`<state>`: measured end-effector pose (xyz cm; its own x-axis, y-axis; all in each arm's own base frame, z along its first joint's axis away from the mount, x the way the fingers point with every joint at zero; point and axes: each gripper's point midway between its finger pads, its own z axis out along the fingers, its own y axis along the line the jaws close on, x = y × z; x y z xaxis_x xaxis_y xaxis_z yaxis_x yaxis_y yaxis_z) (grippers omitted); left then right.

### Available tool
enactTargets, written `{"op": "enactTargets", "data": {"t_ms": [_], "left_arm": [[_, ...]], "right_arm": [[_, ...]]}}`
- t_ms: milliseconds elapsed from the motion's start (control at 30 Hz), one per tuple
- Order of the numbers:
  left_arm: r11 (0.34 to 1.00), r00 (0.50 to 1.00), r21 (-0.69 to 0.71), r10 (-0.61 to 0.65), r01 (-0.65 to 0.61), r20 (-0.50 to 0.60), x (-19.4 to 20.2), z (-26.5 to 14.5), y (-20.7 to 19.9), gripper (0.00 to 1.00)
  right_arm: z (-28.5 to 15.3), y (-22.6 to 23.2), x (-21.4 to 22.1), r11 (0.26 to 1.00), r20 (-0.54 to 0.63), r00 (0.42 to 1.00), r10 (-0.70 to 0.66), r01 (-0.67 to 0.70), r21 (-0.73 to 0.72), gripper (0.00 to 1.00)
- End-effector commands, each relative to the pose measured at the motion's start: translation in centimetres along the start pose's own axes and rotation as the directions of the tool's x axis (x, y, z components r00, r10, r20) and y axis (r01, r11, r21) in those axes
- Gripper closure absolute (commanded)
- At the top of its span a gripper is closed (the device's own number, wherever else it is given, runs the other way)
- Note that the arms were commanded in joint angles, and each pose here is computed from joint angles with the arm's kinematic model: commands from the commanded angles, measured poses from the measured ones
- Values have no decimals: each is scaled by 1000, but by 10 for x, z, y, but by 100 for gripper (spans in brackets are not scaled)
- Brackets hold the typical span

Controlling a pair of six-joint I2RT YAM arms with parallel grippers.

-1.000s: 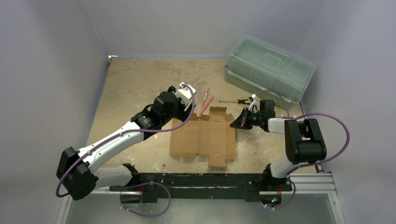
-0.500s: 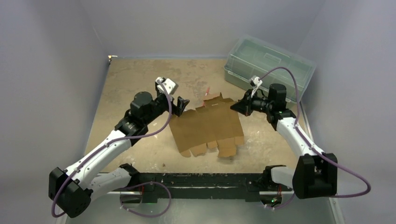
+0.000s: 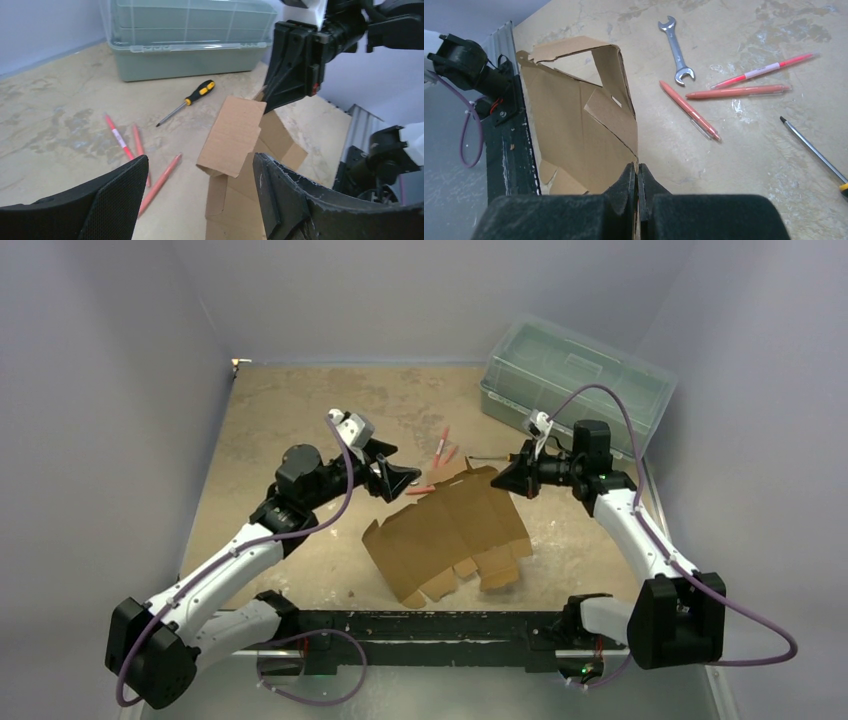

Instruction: Fold the paper box

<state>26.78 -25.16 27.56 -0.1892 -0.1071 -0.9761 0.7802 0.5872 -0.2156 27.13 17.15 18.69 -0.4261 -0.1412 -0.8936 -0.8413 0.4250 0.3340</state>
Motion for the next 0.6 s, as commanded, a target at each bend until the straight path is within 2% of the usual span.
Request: {"op": "enactTargets", "data": {"t_ms": [0,33,100,300,400,467,567], "left_arm": [[980,996,195,-51,37,68,-11,2,-34,20],[972,994,230,-61,39,90,-10,1,-39,15],[970,990,240,-61,29,128,-11,0,-41,13],[983,984,147,82,-105,157,-14,2,-32,9],[973,979,112,198,-203,58,7,16,-43,9],[950,953,99,300,-296,-31,26,22,-54,10],[958,952,6,286,-288,-106,35,15,-42,17]], "right_arm": [[1,9,-17,998,12,999,-48,49,-47,100],[1,9,-17,998,11,999,-46,46,-49,100],[1,10,-16,997,7,999,-43,43,-57,100],[1,12,-16,997,6,999,-38,38,-72,100],[2,13,-16,996,4,999,-32,33,-79,100],[2,13,-16,996,4,1000,-30,30,-80,100],[2,14,-16,996,4,1000,-30,30,-82,100]]}}
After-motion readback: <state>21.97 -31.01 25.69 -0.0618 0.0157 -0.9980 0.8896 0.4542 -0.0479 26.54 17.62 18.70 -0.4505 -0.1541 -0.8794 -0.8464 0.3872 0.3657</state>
